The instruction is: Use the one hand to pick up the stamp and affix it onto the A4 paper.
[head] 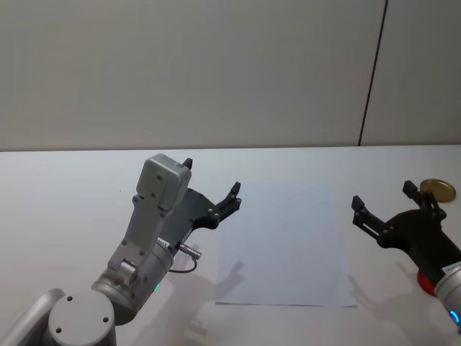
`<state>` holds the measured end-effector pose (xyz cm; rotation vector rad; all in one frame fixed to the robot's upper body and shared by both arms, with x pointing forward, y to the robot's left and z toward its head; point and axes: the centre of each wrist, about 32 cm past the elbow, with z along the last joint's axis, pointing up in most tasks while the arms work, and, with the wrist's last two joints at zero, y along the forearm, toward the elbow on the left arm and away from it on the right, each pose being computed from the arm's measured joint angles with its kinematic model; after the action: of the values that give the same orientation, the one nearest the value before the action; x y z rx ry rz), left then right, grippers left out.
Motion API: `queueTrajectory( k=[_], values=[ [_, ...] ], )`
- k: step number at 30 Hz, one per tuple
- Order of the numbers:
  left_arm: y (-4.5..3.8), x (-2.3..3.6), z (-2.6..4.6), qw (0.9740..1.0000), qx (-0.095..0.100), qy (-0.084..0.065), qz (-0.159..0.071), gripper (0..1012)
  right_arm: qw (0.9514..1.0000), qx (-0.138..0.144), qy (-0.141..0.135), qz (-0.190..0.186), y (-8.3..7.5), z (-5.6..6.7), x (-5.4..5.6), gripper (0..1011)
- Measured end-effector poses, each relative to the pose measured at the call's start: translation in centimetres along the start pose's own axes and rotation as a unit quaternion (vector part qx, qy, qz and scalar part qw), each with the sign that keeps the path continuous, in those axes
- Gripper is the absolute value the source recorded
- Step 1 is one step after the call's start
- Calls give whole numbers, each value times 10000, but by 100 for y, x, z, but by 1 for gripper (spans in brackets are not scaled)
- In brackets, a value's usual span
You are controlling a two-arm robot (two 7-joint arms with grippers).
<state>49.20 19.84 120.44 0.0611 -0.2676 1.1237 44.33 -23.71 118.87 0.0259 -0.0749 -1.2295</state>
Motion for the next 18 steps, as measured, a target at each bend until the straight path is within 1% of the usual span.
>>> queueTrajectory(
  k=[18],
  values=[
    [0, 0, 0, 10000, 0, 0, 0, 993, 10000, -1, 0, 0, 0, -1, 0, 1001]
  ],
)
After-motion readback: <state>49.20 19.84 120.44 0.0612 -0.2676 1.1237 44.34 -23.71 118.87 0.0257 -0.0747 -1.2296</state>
